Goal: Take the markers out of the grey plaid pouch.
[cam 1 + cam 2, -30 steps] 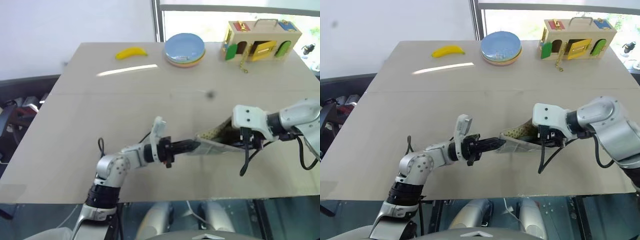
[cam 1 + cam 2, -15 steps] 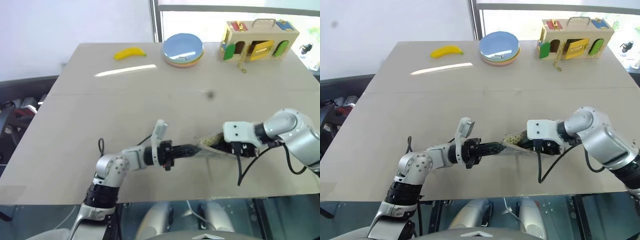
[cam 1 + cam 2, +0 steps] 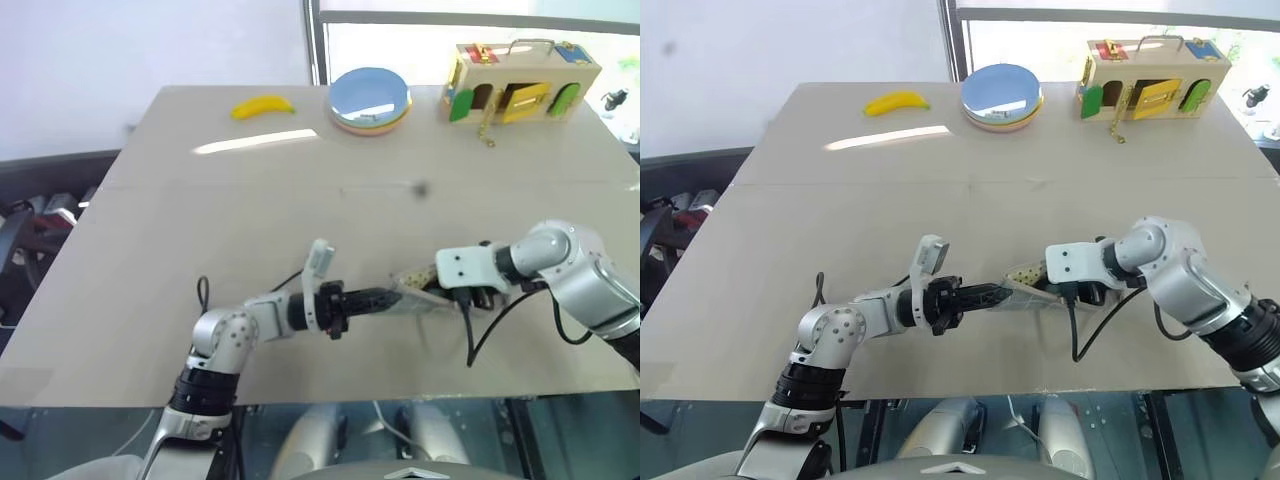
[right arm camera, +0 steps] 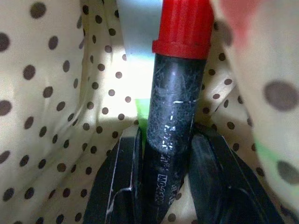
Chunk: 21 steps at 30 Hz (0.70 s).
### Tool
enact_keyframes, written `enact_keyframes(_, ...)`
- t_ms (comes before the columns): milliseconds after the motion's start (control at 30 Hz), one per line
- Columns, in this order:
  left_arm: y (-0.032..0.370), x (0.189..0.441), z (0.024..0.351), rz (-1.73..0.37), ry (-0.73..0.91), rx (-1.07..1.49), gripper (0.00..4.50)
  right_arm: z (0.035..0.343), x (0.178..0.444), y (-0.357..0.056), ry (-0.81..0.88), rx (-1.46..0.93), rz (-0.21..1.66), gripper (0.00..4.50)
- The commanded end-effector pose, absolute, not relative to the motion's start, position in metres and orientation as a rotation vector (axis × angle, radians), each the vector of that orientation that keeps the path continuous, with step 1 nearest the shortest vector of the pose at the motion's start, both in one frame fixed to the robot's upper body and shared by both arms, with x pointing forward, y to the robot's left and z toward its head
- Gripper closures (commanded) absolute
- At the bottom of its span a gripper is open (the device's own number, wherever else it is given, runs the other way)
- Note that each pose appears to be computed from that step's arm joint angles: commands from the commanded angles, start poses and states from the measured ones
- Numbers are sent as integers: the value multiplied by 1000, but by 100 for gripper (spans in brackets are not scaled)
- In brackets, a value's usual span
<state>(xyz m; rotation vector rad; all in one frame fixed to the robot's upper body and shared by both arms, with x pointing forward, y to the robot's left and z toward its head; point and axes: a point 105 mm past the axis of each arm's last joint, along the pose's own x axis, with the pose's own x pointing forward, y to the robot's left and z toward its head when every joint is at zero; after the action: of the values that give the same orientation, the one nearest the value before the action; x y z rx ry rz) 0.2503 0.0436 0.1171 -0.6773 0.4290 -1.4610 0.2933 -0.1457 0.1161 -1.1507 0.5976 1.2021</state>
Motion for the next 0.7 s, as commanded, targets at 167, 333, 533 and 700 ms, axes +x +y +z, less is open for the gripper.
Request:
enact_keyframes(167,45,247,131,-1510,369,-683,450,133,287,-155,593,-1081,1160,366)
enact_keyframes(333,45,247,130,-1510,368,-680,450,155,279,-152,554,-1025,1156,366)
enact_keyframes(533,44,248,131,-1511,367,-679,450,170,275,-150,481,-1038,1174,366)
enact_keyframes(700,44,249,130,-1509,366,-681,450,171,270,-154,467,-1049,1192,366)
